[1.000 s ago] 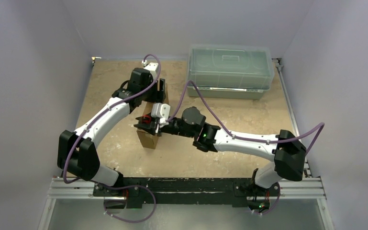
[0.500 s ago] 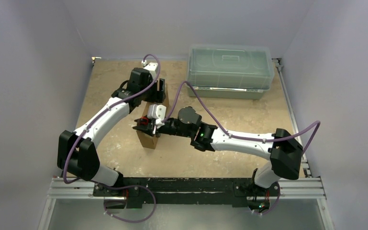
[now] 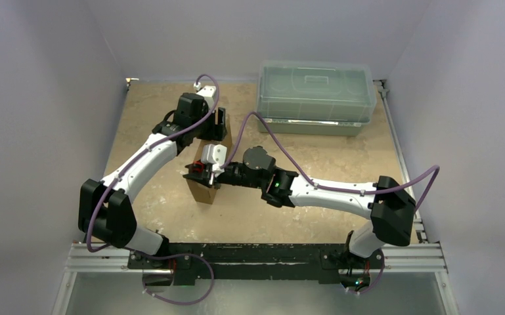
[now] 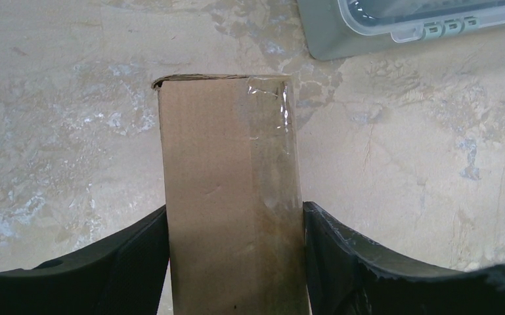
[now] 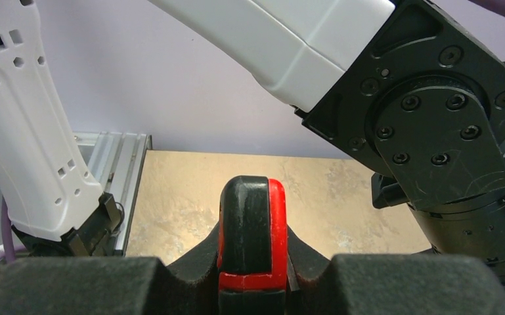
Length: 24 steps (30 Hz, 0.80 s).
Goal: Unpack the express box
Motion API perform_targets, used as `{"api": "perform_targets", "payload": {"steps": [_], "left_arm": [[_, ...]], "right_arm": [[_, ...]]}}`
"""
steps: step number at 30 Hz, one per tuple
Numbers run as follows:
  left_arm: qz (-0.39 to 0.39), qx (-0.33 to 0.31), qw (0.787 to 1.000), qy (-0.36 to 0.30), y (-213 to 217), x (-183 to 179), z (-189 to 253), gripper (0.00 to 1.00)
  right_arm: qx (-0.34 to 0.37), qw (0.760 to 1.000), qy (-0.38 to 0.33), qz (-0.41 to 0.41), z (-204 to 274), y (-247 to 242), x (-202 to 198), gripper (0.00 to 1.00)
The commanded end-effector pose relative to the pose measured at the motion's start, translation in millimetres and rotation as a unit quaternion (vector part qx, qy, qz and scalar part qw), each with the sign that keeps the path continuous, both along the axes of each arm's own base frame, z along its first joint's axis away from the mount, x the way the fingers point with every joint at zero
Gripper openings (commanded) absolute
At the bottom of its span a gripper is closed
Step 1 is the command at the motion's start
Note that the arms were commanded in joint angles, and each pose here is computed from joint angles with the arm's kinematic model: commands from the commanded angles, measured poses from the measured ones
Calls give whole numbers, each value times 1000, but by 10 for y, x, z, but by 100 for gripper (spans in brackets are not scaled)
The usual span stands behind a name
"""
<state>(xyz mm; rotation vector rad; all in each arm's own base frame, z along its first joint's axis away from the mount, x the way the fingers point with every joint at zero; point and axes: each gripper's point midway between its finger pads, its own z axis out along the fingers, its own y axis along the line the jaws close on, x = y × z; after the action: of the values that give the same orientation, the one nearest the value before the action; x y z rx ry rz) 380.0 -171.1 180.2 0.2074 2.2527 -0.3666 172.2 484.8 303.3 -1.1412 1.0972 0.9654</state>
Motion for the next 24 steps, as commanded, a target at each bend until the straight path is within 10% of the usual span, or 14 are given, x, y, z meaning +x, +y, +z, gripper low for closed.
{"api": "perform_targets", "payload": {"steps": [1, 24], "left_arm": [[-14, -2, 1000, 8, 13, -76, -23, 61], [-12, 9, 1000, 15, 61, -49, -95, 47]], "right_arm": [[15, 1000, -12, -18, 191, -74, 30, 0], [-61, 995, 17, -80, -167, -162, 84, 0]]}}
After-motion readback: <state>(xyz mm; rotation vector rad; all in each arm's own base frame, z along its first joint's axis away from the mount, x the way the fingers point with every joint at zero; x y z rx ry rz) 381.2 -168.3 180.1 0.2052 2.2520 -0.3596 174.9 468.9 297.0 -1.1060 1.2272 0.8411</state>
